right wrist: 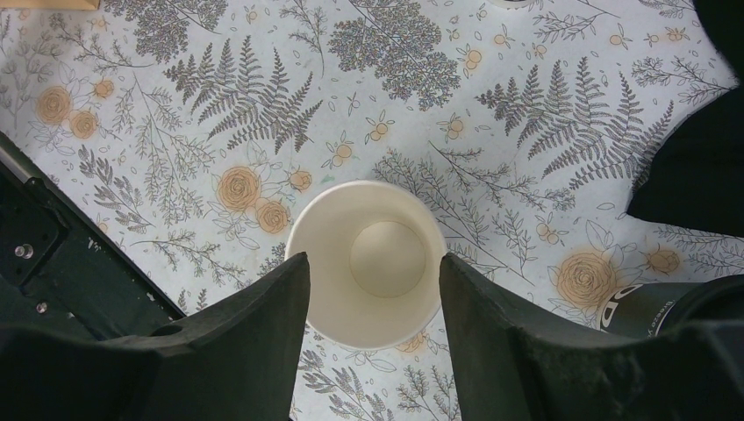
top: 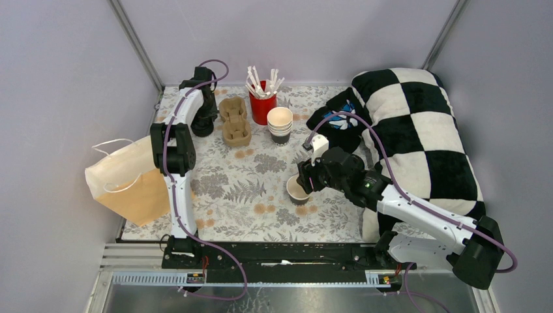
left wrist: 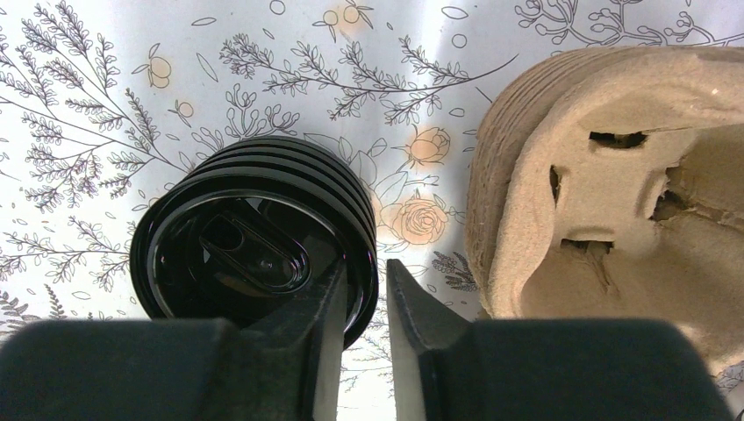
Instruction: Pack the takeout coffee
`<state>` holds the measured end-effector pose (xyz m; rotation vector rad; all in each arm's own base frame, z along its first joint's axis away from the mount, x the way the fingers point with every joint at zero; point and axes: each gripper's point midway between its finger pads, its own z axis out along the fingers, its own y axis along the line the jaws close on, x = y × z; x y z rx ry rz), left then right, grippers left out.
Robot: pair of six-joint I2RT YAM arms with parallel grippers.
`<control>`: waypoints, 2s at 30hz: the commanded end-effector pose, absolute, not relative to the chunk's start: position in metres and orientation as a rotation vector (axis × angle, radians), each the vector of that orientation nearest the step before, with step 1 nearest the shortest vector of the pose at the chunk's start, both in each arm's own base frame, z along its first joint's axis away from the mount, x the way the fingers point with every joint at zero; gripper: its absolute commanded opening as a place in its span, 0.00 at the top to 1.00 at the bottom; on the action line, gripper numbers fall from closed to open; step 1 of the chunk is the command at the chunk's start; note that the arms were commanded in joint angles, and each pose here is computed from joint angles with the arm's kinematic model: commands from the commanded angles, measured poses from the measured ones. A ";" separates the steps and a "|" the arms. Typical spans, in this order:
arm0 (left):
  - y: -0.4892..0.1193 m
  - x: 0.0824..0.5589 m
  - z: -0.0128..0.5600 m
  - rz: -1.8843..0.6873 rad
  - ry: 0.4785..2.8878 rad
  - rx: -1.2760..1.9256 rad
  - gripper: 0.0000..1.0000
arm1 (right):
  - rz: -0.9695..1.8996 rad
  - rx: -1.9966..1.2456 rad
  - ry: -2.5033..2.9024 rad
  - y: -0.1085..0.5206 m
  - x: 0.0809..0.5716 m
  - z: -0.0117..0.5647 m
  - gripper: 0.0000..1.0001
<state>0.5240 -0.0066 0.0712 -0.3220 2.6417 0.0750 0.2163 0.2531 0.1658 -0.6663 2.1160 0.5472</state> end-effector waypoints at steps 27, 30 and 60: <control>0.001 0.532 0.119 0.057 2.533 -0.347 0.94 | 0.579 -0.650 2.078 0.263 0.221 0.182 0.39; 0.000 0.531 0.125 0.050 2.523 -0.349 0.95 | 0.580 -0.651 2.076 0.263 0.220 0.183 0.39; 0.005 0.528 0.112 0.022 2.553 -0.375 0.80 | 0.586 -0.666 2.085 0.262 0.218 0.180 0.39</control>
